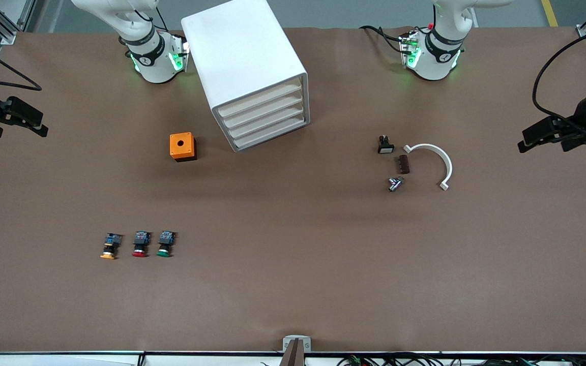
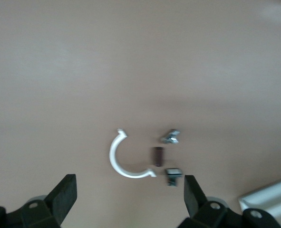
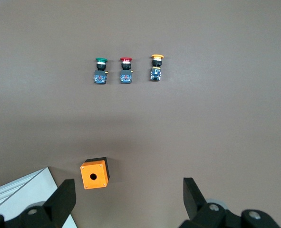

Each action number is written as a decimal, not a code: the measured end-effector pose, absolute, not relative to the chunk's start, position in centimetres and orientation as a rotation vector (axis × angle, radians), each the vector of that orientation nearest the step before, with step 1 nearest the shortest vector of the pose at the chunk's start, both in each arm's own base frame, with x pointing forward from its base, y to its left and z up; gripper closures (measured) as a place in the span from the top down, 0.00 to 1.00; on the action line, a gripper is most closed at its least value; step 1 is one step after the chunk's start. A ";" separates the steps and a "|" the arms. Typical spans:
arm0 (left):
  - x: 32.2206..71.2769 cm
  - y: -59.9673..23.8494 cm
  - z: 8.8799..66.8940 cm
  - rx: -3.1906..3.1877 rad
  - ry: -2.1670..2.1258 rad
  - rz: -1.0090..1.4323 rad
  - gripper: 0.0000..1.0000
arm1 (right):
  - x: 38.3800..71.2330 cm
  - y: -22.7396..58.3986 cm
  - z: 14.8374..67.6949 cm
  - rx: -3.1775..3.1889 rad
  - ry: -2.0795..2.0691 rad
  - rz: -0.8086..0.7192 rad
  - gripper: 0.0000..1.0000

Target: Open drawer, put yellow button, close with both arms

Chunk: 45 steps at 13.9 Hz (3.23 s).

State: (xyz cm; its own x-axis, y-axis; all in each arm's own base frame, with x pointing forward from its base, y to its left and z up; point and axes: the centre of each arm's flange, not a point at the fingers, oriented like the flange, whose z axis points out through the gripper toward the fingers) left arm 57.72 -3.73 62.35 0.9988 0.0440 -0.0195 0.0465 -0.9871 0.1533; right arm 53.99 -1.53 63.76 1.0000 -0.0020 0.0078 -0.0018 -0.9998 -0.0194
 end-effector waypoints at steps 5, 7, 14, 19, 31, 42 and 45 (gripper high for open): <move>57.8 -6.5 62.3 2.737 0.076 -0.077 1.00 | 54.0 -1.5 63.8 -3.122 0.002 -0.012 1.00; 58.6 -8.1 60.9 2.603 0.162 -0.177 1.00 | 54.0 -1.5 63.7 -3.122 0.002 -0.012 1.00; 59.0 -19.6 55.1 2.412 0.418 -0.581 1.00 | 54.0 -1.4 63.7 -3.122 -0.001 -0.012 1.00; 58.4 -29.5 49.8 2.329 0.672 -0.909 1.00 | 54.0 -1.6 64.0 -3.122 0.004 -0.022 1.00; 54.2 -39.2 29.5 2.096 1.917 -1.756 1.00 | 64.5 -5.8 43.7 -3.129 0.109 0.127 1.00; 49.5 -43.6 23.9 1.598 2.374 -2.460 0.97 | 66.5 -7.4 24.1 -3.135 0.188 -0.071 1.00; 48.4 -44.8 23.9 1.592 2.432 -2.474 0.89 | 66.4 -7.3 20.9 -3.110 0.229 -0.062 0.98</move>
